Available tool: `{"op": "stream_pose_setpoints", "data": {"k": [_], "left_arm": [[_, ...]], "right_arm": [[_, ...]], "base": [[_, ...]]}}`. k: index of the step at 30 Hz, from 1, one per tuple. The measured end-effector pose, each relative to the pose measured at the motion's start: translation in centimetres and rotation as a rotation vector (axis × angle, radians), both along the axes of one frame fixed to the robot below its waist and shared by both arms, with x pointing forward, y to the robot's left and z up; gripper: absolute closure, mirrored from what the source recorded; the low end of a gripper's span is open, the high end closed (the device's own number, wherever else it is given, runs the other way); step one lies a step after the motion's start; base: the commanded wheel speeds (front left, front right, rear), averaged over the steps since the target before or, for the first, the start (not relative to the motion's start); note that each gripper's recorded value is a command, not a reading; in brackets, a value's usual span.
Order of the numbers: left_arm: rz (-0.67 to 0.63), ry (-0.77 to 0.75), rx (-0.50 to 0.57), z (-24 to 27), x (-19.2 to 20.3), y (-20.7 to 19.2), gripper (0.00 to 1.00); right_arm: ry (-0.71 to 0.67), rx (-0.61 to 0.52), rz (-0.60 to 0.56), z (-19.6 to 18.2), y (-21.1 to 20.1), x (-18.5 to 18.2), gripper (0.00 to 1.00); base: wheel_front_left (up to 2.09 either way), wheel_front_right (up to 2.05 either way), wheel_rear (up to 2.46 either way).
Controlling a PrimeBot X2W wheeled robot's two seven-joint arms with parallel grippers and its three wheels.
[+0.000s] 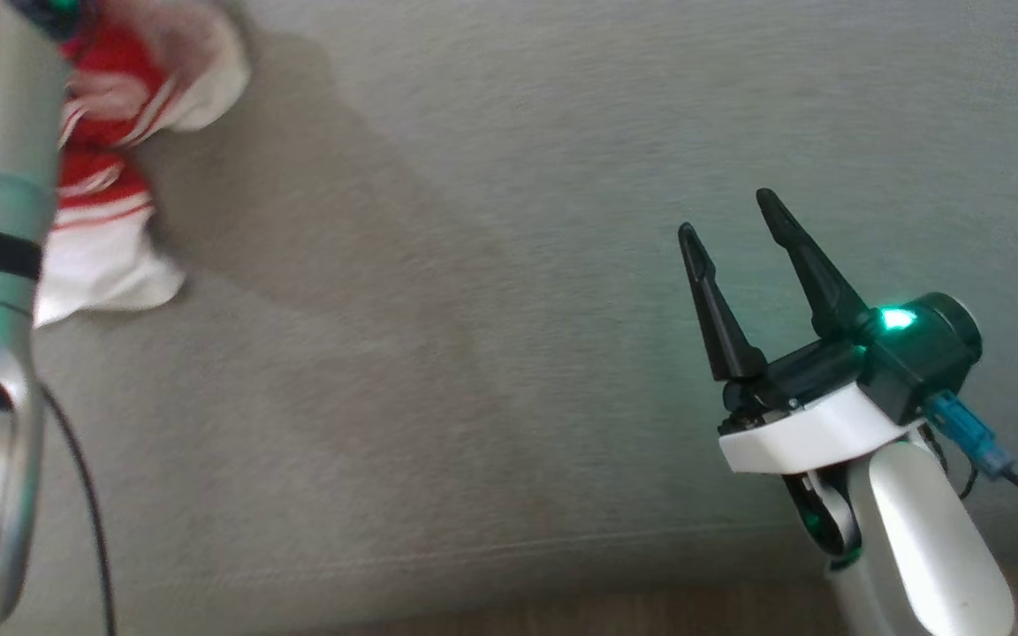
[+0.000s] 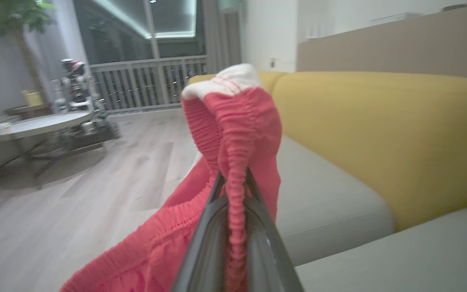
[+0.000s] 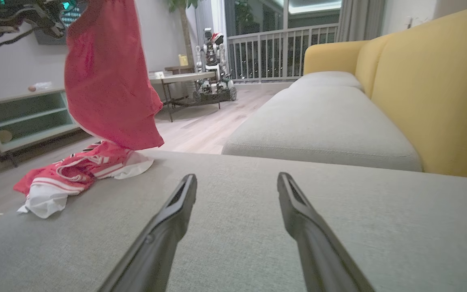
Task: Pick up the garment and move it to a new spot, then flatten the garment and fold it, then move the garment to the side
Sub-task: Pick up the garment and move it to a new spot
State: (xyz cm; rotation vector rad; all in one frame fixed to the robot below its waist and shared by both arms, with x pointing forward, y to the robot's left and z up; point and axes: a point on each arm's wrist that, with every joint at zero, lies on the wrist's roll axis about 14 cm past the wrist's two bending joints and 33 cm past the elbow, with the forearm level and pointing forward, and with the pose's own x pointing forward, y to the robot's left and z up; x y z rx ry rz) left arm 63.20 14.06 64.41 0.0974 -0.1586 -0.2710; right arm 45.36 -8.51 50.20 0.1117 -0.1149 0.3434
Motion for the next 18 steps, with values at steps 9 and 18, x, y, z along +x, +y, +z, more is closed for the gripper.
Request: {"op": "stream_pose_setpoints", "data": {"k": [9,18], "left_arm": [[-0.397,-0.054,-0.076,4.8,-3.0,-16.0,1.00],[-0.701,-0.091,-0.080,4.5,-8.2,-27.5,1.00]], "right_arm": [[-0.086,0.066,-0.172,4.8,-6.3,-3.5,0.00],[-0.091,0.053,-0.350,5.6,-12.0,-7.5,0.00]], "base": [[0.00,0.00,0.00],[0.00,0.00,0.00]]}}
